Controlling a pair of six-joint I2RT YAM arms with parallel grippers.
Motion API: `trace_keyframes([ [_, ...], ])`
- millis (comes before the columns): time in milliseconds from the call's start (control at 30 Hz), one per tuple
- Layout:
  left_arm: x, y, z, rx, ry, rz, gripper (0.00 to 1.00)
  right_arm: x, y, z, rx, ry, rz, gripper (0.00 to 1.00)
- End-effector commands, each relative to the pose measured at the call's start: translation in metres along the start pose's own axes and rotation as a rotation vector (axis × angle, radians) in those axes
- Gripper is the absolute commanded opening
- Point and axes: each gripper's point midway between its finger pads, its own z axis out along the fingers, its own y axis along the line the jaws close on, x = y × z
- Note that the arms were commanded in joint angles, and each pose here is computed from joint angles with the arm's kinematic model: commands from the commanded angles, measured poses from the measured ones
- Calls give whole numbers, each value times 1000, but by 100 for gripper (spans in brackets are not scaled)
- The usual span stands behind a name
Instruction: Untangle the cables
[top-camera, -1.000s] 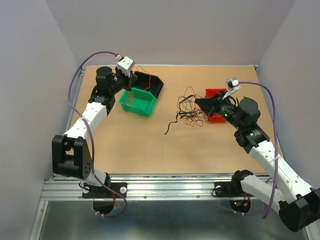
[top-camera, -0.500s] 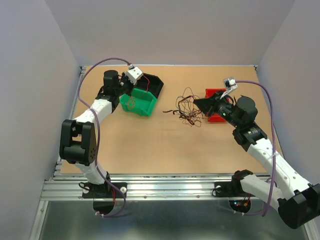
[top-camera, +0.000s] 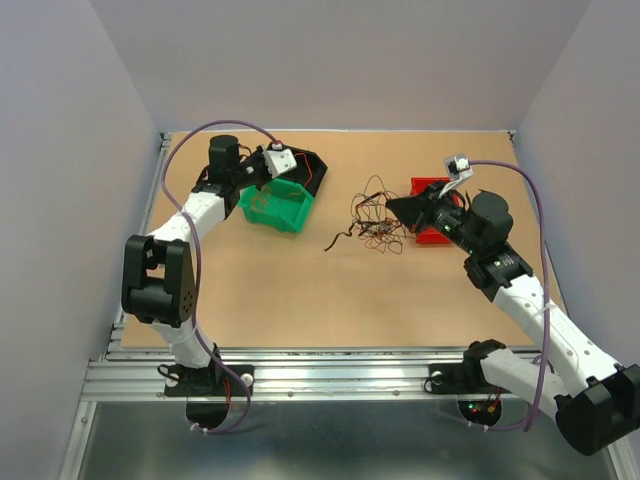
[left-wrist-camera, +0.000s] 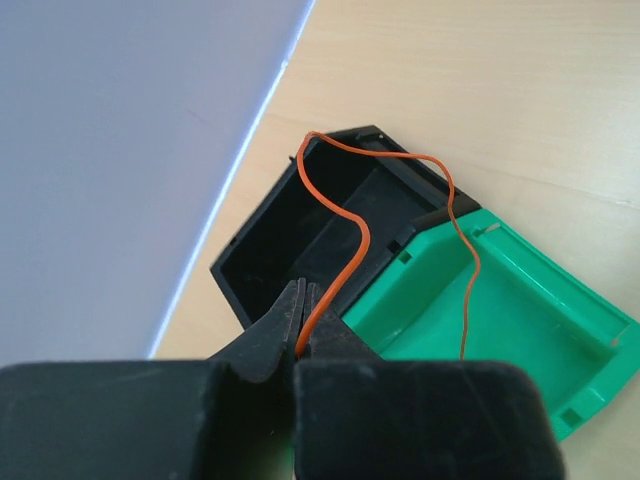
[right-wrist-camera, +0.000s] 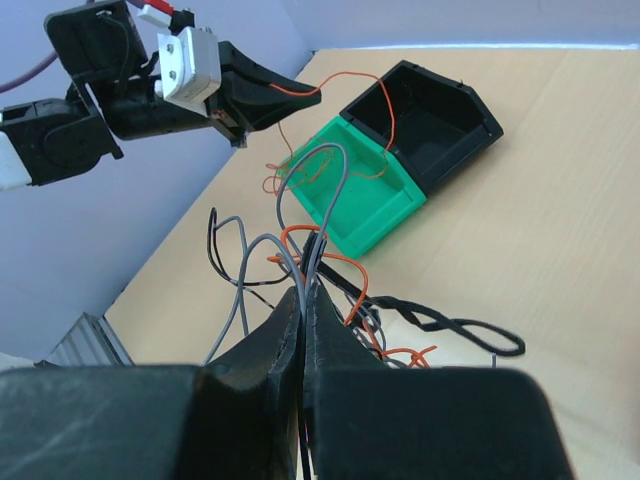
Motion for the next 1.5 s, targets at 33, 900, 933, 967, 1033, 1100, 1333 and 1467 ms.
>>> trace_keyframes([
  [33,-18,3,11,104,-88,187,0,-33,22,2,-73,-95,-46,0],
  [900,84,-42,-31,439,-10,36,32,-32,20,4,-68,-91,-42,0],
  [933,84,-41,-32,444,-12,43,34,-32,21,4,-70,-92,-42,1],
  [967,82,-42,-31,448,-14,41,34,-32,20,4,-66,-92,-42,1],
  [1033,80,-40,-33,449,-12,30,46,-31,19,4,-65,-89,-41,1],
  [1100,79,-35,-33,445,0,24,63,-31,19,5,-64,-88,-40,1],
  [1333,70,-13,-39,402,74,-20,70,-28,16,8,-59,-80,-31,1],
  [1467,54,-4,-49,361,76,-20,77,-27,15,9,-56,-73,-26,1],
])
